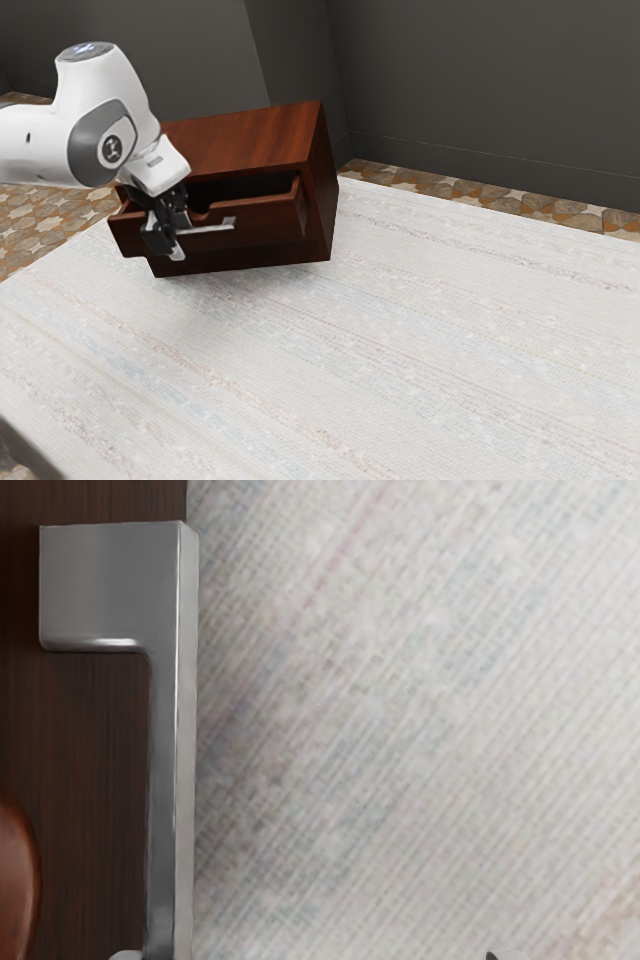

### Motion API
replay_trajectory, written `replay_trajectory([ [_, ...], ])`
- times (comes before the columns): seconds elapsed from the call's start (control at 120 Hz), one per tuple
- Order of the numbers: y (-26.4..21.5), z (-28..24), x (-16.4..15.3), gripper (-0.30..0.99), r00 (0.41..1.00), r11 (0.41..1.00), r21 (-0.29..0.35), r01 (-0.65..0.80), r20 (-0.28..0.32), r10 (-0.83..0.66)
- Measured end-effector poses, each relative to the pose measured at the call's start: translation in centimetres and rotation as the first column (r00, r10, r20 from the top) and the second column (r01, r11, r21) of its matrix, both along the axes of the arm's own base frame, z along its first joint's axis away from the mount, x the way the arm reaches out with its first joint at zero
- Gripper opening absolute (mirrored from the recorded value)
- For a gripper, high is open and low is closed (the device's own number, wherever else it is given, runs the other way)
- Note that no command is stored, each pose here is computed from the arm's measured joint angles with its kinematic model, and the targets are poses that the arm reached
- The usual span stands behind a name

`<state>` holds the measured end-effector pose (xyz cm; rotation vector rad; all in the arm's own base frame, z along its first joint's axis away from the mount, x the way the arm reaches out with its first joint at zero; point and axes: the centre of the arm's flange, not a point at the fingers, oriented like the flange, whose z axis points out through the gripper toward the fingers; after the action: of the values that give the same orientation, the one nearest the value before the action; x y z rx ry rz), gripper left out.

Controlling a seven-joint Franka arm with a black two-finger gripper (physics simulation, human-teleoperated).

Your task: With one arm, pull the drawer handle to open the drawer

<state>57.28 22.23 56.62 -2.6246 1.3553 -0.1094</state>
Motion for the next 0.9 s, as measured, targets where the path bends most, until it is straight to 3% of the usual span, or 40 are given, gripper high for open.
replay_trajectory([
  [0.9,-2.3,-0.5,-4.2,0.50,0.999,1.000,-0.006,0.005,0.042,-0.005],
])
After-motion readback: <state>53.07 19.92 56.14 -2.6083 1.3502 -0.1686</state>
